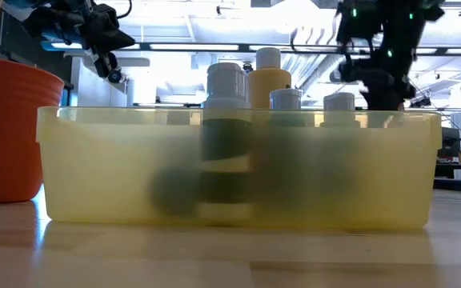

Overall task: Pick & Place Paint Supplies
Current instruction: Put the silver paintbrush into the orange cup

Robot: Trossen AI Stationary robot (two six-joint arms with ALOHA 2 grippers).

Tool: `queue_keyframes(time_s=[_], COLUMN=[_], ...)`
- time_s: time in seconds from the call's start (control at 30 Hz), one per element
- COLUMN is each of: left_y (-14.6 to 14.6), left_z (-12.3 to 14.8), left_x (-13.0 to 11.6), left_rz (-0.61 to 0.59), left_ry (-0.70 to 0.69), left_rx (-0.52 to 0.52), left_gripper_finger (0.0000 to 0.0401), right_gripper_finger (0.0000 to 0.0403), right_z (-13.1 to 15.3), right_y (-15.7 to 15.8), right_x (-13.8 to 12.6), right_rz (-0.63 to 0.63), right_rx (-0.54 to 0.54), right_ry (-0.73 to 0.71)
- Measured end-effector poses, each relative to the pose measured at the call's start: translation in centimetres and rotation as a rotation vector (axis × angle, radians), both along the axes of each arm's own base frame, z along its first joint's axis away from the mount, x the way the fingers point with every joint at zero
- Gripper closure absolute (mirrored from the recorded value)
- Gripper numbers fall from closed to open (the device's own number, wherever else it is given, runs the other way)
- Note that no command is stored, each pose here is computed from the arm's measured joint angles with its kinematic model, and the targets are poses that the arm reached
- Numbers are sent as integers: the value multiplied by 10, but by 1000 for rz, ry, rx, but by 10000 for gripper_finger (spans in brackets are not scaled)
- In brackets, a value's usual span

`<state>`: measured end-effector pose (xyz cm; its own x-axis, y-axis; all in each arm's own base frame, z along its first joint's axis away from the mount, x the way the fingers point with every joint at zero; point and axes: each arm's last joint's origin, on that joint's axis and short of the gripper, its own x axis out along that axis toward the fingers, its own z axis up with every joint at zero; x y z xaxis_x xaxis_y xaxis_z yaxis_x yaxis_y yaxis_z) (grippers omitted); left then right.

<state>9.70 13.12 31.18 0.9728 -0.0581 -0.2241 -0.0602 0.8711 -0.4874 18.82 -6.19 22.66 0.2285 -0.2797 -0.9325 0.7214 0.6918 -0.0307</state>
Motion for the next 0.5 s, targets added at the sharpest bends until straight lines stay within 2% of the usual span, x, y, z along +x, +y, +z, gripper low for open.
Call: queue_keyframes(time_s=[0.2,0.33,0.5], left_y=[5,7,12], left_z=[11,17,19], left_x=[2,3,6], left_rz=[39,52,100], left_ry=[-59,-95,-104], left_rx=[17,39,-86], left_gripper_finger=[397,376,317], right_gripper_finger=[399,399,399], right_z=[39,60,74], right_y=[13,20,27], right_x=[19,27,41], right_rz=[48,99,145], right_rx=[-235,-412,-609], right_ry=[-53,-51,1])
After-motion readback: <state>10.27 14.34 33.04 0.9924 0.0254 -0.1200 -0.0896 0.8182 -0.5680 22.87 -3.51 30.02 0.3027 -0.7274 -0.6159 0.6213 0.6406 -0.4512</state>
